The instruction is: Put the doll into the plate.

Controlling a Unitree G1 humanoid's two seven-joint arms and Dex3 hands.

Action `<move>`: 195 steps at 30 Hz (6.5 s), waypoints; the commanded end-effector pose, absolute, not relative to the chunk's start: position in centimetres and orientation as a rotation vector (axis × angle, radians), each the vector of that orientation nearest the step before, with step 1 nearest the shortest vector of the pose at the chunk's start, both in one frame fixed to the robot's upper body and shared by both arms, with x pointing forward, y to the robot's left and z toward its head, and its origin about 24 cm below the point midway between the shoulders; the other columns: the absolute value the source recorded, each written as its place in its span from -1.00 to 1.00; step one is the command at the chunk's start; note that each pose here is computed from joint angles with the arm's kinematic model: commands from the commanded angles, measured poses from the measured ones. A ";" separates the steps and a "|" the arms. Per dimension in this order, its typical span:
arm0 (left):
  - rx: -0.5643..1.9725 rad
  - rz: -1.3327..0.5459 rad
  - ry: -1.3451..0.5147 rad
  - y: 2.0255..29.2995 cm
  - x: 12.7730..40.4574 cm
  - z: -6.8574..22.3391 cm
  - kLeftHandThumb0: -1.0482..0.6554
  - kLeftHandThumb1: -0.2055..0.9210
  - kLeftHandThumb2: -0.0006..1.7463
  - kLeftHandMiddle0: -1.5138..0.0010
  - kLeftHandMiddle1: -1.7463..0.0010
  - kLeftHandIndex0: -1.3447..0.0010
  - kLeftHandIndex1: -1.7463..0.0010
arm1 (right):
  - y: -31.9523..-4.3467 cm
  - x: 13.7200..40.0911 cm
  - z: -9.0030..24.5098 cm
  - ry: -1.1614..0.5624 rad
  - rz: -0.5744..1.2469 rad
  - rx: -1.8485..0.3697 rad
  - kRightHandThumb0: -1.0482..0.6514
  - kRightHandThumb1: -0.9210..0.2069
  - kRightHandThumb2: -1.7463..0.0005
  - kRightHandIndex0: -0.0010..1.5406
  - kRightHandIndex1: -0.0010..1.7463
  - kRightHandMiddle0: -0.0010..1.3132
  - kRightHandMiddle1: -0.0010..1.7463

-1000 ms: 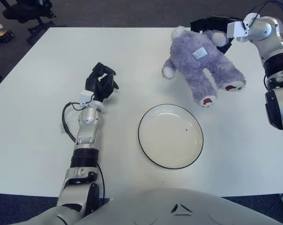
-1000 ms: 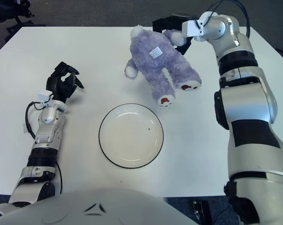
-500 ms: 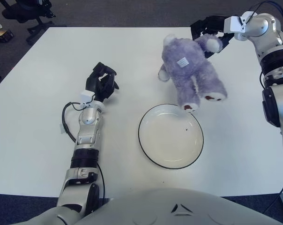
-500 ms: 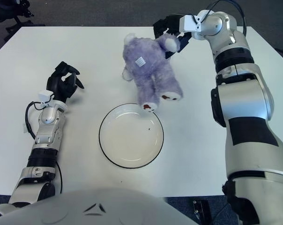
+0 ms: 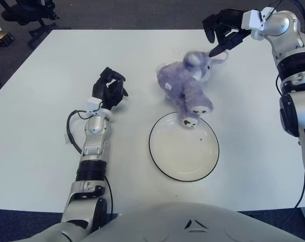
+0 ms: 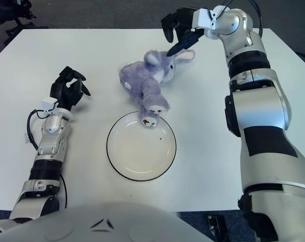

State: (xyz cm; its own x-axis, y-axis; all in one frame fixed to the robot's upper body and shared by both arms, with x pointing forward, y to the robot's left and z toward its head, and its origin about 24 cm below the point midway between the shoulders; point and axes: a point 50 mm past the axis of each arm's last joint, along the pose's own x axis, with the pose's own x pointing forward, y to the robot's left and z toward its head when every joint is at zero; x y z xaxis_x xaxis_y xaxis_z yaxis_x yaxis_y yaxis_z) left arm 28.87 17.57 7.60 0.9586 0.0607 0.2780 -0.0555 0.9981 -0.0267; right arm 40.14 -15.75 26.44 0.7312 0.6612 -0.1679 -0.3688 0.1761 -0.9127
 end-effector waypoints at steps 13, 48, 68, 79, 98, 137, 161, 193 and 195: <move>-0.018 0.081 -0.201 17.3 27.7 5.2 -0.08 1.00 -0.51 -0.20 -1.00 0.14 -1.00 | -14.1 39.9 25.2 -0.207 0.925 -1.396 -0.06 -0.87 0.95 0.11 1.00 -0.03 1.00; -0.021 0.080 -0.214 17.0 27.4 5.2 -0.08 1.00 -0.50 -0.18 -1.00 0.16 -1.00 | -16.5 41.0 22.9 -0.202 0.560 -1.406 -0.42 -0.99 0.99 -0.14 -0.96 -0.21 -0.84; -0.012 0.079 -0.214 17.2 27.5 5.2 -0.08 1.00 -0.49 -0.18 -1.00 0.17 -1.00 | -16.7 39.9 21.2 -0.423 0.296 -1.587 -0.42 -0.98 1.00 -0.18 -0.99 -0.18 -0.88; -0.008 0.082 -0.213 17.2 27.5 5.3 -0.08 1.00 -0.49 -0.18 -1.00 0.17 -1.00 | -17.1 39.5 24.7 -0.468 0.248 -1.448 -0.37 -0.95 1.00 -0.08 -0.97 -0.13 -0.88; -0.004 0.085 -0.211 17.1 27.6 5.2 -0.08 1.00 -0.49 -0.19 -1.00 0.17 -1.00 | -17.2 38.6 23.0 -0.425 0.307 -1.506 -0.33 -0.92 1.00 -0.08 -0.99 -0.12 -0.92; 0.001 0.085 -0.213 17.4 27.7 5.2 -0.08 1.00 -0.48 -0.20 -1.00 0.18 -1.00 | -20.1 37.1 23.5 -0.496 0.556 -1.432 0.08 -0.97 0.89 -0.13 1.00 -0.11 1.00; 0.001 0.081 -0.211 17.4 27.7 5.2 -0.08 1.00 -0.48 -0.20 -1.00 0.19 -1.00 | -20.4 36.6 23.8 -0.495 0.725 -1.349 0.07 -0.92 0.85 -0.09 1.00 -0.12 1.00; -0.001 0.077 -0.212 17.2 27.8 5.3 -0.08 1.00 -0.48 -0.21 -1.00 0.19 -1.00 | -18.0 36.0 21.3 -0.410 0.876 -1.338 0.28 -0.03 -0.34 -0.24 0.75 -0.25 1.00; -0.002 0.077 -0.213 17.2 27.8 5.3 -0.08 1.00 -0.48 -0.21 -1.00 0.19 -1.00 | -17.8 35.9 21.2 -0.410 0.879 -1.337 0.25 -0.04 -0.33 -0.24 0.73 -0.26 1.00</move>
State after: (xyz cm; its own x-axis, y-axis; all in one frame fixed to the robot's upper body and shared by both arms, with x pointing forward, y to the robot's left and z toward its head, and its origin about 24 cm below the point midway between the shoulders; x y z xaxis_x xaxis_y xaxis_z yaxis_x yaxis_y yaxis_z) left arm 28.79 17.23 7.80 0.9507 0.0621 0.3039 -0.0675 0.9977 0.0072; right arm 36.05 -18.17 21.26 0.6364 0.7387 -0.2220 -0.3084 -0.0201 -0.9510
